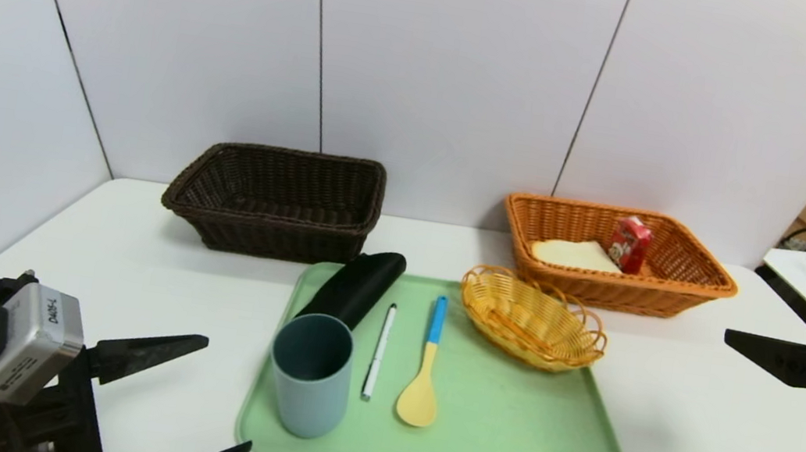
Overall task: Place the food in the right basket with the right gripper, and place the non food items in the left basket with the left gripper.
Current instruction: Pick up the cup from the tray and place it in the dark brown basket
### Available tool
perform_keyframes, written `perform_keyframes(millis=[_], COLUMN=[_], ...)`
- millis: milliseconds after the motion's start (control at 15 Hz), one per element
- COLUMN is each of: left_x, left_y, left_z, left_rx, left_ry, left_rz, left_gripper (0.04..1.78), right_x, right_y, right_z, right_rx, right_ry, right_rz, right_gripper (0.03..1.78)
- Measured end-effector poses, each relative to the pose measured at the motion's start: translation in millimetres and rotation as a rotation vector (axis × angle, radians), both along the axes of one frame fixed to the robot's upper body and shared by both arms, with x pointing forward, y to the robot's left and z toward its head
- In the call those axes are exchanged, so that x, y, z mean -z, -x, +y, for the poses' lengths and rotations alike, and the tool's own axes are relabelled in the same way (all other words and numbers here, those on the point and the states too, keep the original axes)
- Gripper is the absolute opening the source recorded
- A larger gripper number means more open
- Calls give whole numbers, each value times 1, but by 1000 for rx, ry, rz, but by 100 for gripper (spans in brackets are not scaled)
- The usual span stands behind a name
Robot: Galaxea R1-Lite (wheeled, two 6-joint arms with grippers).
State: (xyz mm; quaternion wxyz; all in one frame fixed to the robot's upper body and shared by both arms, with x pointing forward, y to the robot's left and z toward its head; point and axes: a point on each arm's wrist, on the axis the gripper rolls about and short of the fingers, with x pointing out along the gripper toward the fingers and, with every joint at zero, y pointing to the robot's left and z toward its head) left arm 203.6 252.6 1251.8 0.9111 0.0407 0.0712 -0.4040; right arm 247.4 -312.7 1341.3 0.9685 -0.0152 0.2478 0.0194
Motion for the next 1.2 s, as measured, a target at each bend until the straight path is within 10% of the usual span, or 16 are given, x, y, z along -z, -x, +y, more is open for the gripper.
perform_keyframes(millis=[1200], left_x=[42], left_y=[-63], left_z=[-48], left_rx=[-22], left_ry=[-2], left_rz=[-20], left_gripper=[169], right_x=[-4], right_y=[1], right_z=[0], right_rx=[1], right_ry=[-6], right_rz=[-26], right_gripper=[170])
